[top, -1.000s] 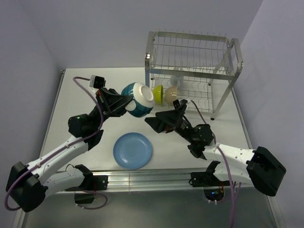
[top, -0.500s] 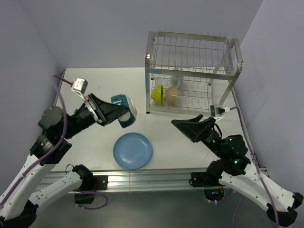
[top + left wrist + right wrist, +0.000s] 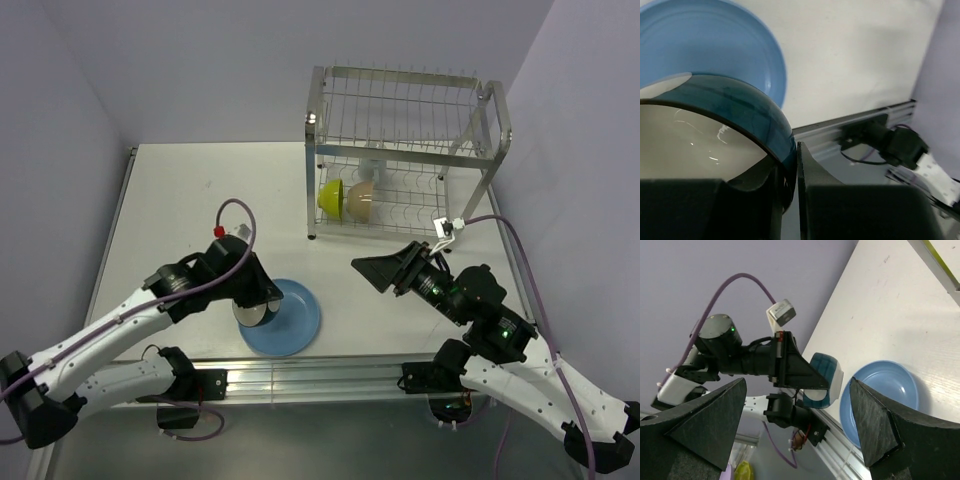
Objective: Load the mixed dishes into the dish rack
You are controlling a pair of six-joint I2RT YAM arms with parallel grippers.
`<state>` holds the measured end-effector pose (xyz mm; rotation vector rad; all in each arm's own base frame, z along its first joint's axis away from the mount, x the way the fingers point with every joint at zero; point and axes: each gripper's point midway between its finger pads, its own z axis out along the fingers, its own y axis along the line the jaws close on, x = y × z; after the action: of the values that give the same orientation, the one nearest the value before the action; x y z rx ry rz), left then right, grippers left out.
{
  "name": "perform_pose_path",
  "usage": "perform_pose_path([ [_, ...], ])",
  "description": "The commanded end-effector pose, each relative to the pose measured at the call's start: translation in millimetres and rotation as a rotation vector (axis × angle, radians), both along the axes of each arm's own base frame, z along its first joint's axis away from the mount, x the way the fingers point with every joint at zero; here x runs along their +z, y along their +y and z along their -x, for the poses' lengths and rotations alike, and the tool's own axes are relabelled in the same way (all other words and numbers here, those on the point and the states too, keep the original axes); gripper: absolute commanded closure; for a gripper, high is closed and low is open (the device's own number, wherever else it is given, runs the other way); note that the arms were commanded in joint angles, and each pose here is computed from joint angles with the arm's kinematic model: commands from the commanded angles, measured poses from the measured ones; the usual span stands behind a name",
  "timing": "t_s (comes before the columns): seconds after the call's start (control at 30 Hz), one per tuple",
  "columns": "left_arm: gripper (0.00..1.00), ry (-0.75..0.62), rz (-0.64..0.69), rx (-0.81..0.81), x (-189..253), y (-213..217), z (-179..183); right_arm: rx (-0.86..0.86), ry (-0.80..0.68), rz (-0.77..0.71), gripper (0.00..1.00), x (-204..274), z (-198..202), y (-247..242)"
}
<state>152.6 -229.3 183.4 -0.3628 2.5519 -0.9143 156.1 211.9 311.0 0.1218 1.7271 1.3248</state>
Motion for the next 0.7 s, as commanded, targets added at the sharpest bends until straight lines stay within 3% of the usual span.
perform_pose_path([
  [0.0, 1.00, -0.093, -0.057, 0.016, 7.2, -9.9, -18.7, -0.018, -0.036, 0.014, 0.09, 6.2, -0.5, -5.2],
  [0.43, 1.00, 0.023, -0.439, -0.072, -78.0, -31.3, -21.8, -0.052, -0.067, 0.030, 0.08, 6.2, 4.9, -21.2],
  [0.67, 1.00, 0.042, -0.514, -0.131, -93.4, -41.0, -28.0, -0.033, -0.060, 0.054, 0.09, -1.4, 6.1, -18.0],
])
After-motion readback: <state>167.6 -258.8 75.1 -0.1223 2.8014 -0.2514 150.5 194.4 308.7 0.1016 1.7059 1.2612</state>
